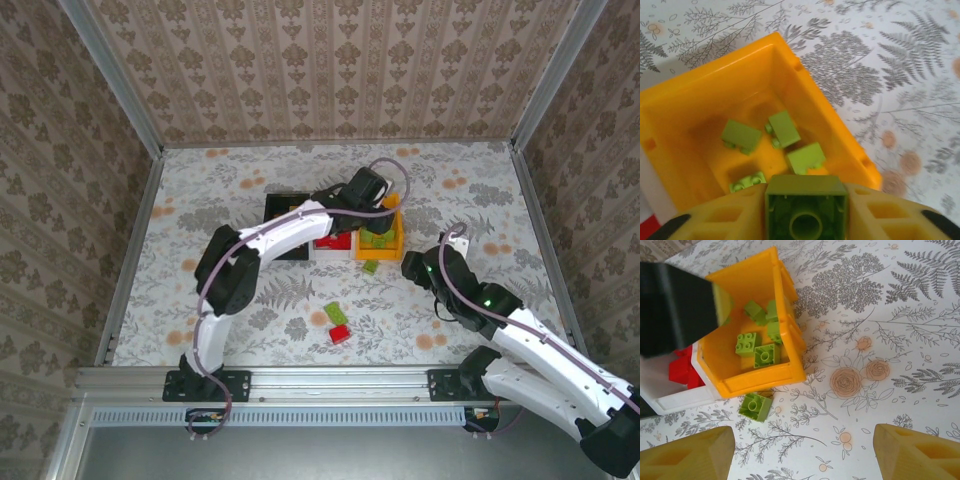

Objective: Sort the legos into containers by color

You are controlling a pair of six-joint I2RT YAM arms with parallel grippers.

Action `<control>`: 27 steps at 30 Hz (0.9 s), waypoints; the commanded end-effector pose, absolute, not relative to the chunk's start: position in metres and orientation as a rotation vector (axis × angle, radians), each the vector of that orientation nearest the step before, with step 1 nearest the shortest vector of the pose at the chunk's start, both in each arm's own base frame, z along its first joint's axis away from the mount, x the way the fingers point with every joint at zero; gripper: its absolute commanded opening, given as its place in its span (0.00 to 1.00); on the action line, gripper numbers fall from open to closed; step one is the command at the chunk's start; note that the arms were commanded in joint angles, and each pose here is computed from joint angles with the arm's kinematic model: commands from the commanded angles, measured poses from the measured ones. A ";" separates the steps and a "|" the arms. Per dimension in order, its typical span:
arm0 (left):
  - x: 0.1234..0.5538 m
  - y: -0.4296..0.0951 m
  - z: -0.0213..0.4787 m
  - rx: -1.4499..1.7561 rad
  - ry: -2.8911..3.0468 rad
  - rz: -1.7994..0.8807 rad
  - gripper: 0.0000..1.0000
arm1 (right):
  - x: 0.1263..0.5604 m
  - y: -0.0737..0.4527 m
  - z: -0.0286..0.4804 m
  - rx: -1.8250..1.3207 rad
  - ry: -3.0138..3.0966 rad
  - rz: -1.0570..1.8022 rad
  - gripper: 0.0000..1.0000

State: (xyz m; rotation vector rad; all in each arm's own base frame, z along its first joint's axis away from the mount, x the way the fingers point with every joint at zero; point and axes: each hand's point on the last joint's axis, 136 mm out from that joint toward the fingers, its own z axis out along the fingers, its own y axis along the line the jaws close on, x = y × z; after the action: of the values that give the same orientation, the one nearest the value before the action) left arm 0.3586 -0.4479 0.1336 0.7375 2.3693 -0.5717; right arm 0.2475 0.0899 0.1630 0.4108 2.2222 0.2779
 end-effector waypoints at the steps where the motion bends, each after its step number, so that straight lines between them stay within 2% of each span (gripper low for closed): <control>1: 0.365 -0.450 0.134 0.748 2.411 -0.580 0.54 | 0.242 0.093 0.148 0.389 2.283 0.279 0.75; 4: 0.370 -0.455 0.153 0.710 2.382 -0.631 0.71 | 0.243 0.104 0.139 0.355 2.325 0.313 0.75; 8: 0.369 -0.447 0.198 0.660 2.292 -0.674 0.81 | 0.246 0.118 0.123 0.338 2.369 0.344 0.76; 13: 0.351 -0.404 0.245 0.544 2.187 -0.755 0.93 | 0.253 0.143 0.108 0.305 2.399 0.365 0.76; 14: 0.344 -0.393 0.251 0.522 2.168 -0.771 0.99 | 0.255 0.148 0.106 0.297 2.403 0.367 0.76; 16: 0.328 -0.373 0.258 0.496 2.136 -0.790 1.00 | 0.259 0.158 0.100 0.286 2.414 0.364 0.76; 27: 0.235 -0.272 0.209 0.348 2.159 -0.754 1.00 | 0.285 0.194 0.067 0.277 2.457 0.253 0.76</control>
State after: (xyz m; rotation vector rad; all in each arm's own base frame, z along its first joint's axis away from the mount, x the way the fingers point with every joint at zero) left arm 0.2399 -0.2862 0.2032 0.4460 2.1971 -0.7572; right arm 0.2690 0.1851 0.0616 0.2223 2.5110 0.2567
